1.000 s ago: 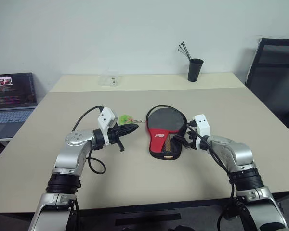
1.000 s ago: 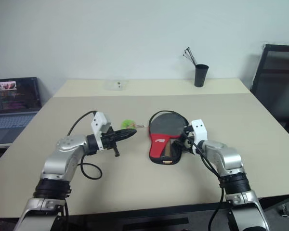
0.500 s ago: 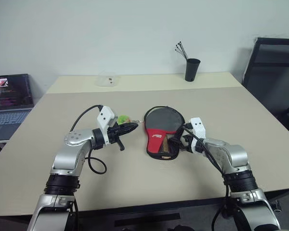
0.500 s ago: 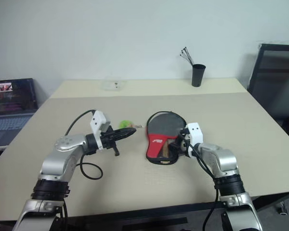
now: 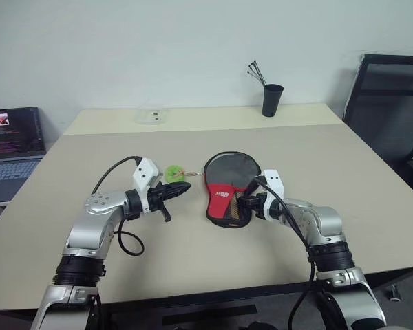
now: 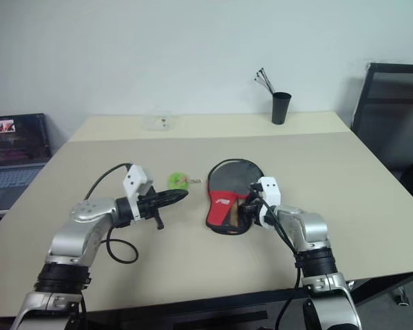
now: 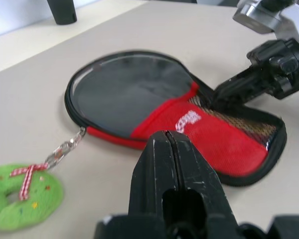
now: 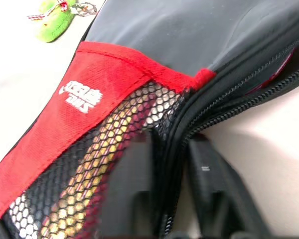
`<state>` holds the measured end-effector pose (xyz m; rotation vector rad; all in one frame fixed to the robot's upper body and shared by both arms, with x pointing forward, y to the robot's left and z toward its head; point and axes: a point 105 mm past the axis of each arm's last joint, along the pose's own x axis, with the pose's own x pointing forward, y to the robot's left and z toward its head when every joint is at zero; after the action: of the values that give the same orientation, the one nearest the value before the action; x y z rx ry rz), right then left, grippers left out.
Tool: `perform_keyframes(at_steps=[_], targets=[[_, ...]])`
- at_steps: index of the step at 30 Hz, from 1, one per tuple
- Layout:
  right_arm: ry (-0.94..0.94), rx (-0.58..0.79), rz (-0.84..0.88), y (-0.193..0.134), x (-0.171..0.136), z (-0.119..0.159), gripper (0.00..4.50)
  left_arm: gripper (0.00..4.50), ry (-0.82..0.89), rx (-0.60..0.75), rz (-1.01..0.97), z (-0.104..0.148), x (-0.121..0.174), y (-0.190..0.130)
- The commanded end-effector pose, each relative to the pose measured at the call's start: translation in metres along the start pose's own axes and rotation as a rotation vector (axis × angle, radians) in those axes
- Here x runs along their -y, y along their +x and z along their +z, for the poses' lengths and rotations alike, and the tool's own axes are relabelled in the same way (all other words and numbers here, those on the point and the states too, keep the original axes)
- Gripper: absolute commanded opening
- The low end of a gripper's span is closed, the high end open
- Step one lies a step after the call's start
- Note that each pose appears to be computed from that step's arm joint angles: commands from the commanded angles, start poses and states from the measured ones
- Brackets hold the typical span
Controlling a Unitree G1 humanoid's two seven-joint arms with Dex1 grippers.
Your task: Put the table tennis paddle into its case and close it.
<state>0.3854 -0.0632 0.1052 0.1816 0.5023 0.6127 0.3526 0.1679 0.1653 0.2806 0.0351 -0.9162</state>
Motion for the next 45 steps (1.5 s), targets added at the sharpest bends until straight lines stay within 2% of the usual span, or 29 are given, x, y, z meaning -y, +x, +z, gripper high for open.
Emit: perform_keyframes(at_steps=[1,7,13,18,29,45], targets=[[0.009,-0.011,0.084,0.005,-0.019,0.002,0.01,0.00,0.027,0.006,-0.009,0.007,0.001,-0.016],[-0.020,-0.046,0.233,-0.005,-0.049,0.006,0.01,0.00,-0.014,-0.071,-0.096,-0.008,0.014,-0.042],[-0.053,-0.122,0.342,-0.020,-0.069,-0.006,0.01,0.00,-0.046,-0.134,-0.204,-0.020,0.038,-0.053],[-0.036,-0.135,0.318,-0.027,-0.067,-0.013,0.01,0.00,-0.060,-0.138,-0.236,-0.023,0.050,-0.052],[0.075,-0.132,0.212,-0.057,-0.051,-0.037,0.01,0.00,-0.065,-0.132,-0.258,-0.023,0.053,-0.047],[0.140,-0.158,0.270,-0.061,-0.084,-0.052,0.01,0.00,-0.059,-0.130,-0.289,-0.025,0.054,-0.045]])
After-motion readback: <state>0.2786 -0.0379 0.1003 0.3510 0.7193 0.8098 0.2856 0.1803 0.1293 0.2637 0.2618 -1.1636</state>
